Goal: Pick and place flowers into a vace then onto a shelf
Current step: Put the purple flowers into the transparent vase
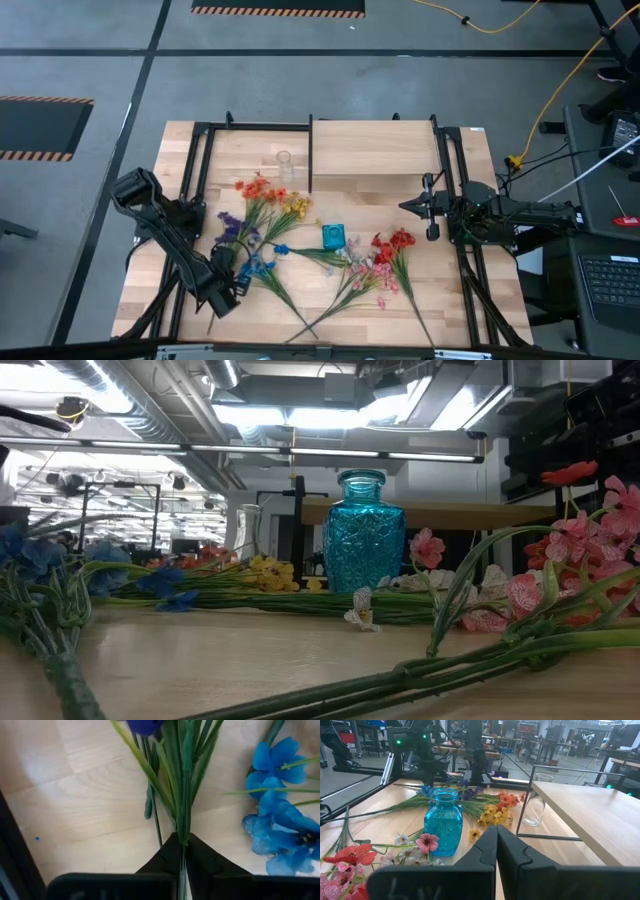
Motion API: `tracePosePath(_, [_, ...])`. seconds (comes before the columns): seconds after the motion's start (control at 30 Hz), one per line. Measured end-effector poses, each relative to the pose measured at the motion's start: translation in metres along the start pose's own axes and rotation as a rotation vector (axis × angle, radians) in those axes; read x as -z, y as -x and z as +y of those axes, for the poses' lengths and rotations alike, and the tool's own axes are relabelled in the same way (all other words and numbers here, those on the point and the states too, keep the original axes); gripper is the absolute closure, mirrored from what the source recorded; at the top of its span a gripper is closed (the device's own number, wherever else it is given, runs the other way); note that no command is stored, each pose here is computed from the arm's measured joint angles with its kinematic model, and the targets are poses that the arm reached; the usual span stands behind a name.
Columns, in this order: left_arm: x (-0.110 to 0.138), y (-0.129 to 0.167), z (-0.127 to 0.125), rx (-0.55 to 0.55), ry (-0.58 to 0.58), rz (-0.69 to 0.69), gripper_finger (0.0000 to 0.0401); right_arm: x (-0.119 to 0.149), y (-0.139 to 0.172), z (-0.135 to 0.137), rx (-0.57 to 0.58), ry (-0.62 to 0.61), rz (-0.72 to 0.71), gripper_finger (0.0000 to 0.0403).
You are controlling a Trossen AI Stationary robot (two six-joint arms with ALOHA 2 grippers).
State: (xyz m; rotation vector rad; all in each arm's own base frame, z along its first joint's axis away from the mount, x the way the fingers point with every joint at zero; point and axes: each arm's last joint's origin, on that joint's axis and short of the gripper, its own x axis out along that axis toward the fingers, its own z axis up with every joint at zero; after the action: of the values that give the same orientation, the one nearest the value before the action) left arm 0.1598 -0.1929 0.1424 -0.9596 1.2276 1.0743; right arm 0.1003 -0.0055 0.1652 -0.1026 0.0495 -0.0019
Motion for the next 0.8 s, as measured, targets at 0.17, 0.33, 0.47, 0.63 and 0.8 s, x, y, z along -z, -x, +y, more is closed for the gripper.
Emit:
tracePosePath(0.17, [-0.003, 0.012, 0.003, 0.055, -0.003, 0.001, 0.0394, 0.000, 0.000, 0.000, 0.000, 0.000, 0.000, 0.0395])
tracePosePath(0.33, [-0.008, 0.031, 0.009, 0.100, -0.018, -0.030, 0.0395, 0.000, 0.000, 0.000, 0.000, 0.000, 0.000, 0.0395])
tracePosePath(0.47, [-0.011, 0.046, 0.015, 0.092, -0.035, -0.066, 0.0394, 0.000, 0.000, 0.000, 0.000, 0.000, 0.000, 0.0395])
tracePosePath(0.63, [-0.016, 0.065, 0.020, 0.149, -0.057, -0.183, 0.0394, 0.000, 0.000, 0.000, 0.000, 0.000, 0.000, 0.0395])
tracePosePath(0.8, [-0.025, 0.080, 0.027, 0.189, -0.066, -0.251, 0.0393, 0.000, 0.000, 0.000, 0.000, 0.000, 0.000, 0.0395])
